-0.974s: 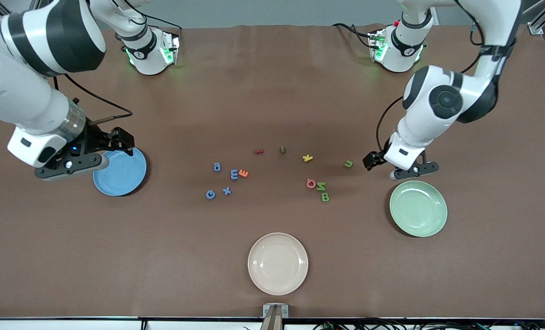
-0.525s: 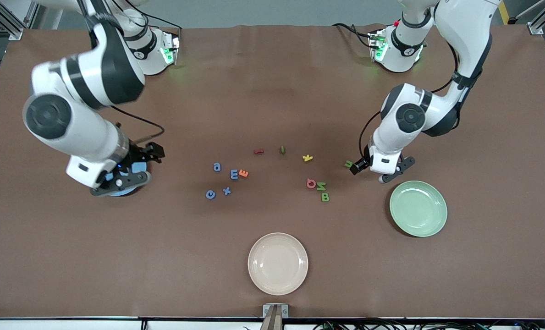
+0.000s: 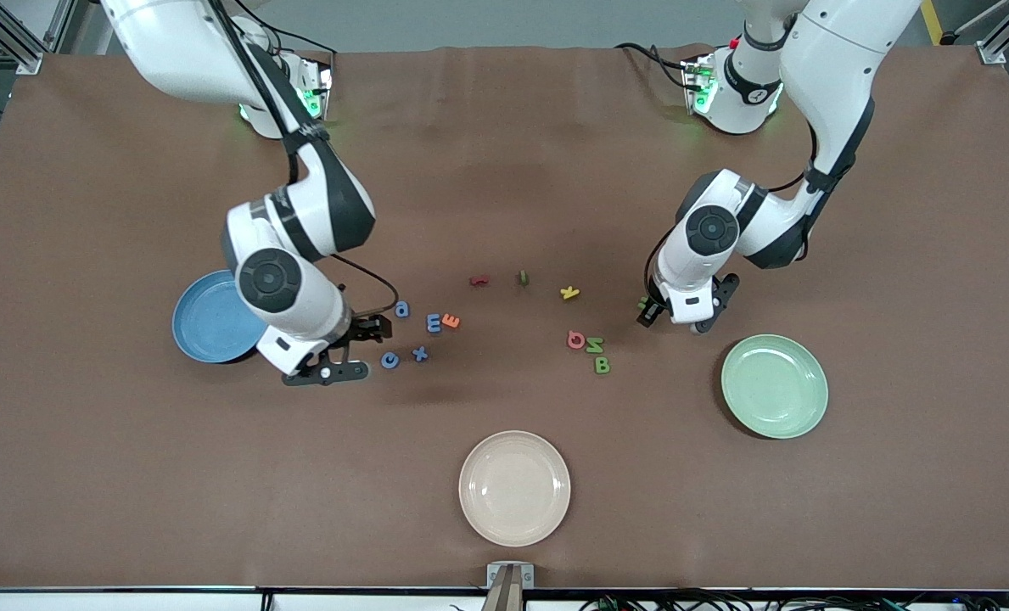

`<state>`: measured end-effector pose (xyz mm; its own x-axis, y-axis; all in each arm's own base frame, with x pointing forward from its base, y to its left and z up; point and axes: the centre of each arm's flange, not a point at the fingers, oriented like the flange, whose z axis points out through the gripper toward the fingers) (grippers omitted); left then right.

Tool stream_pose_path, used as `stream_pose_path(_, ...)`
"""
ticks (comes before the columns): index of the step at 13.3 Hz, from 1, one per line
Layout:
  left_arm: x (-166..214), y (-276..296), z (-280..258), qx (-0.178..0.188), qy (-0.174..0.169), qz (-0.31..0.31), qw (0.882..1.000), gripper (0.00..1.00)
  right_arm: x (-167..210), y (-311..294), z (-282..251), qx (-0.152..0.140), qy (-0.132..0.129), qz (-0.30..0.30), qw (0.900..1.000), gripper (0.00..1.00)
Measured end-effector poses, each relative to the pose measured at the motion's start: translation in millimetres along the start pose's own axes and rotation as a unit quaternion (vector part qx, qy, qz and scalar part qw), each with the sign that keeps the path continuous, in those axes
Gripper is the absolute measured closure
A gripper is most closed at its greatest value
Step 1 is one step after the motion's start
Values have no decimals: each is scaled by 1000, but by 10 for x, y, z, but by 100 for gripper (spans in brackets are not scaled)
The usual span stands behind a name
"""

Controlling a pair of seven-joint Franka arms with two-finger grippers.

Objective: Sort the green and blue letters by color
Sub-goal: 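Grasp the blue letter c with the right gripper while the left gripper grasps green n, then carry the green n to the green plate with the left gripper and release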

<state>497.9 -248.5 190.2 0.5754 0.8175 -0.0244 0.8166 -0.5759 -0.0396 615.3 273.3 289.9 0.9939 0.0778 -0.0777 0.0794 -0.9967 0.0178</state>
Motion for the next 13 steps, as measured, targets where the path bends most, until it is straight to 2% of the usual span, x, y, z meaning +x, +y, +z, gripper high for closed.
stream_pose_path(5, -111, 17, 84, -1, -5, -8, 1000, 36, 74, 27, 798, 19, 10, 25, 999, 2)
stream_pose_path(7, -143, 14, 118, 2, -5, -4, 1000, 51, 48, -2, 892, 23, 11, 28, 999, 3)
stream_pose_path(8, -140, 13, 119, 2, -3, -2, 1000, 51, 49, -15, 917, 25, 16, 28, 999, 3)
stream_pose_path(10, -131, 12, 120, 1, 1, 3, 1000, 70, 55, -34, 1002, 28, 24, 28, 999, 5)
stream_pose_path(11, -118, 16, 113, 0, 3, 5, 1000, 74, 49, -44, 1060, 27, 24, 28, 999, 5)
stream_pose_path(13, -91, 41, 85, -3, 6, 6, 1000, 74, 32, -80, 1158, 26, 23, 26, 999, 5)
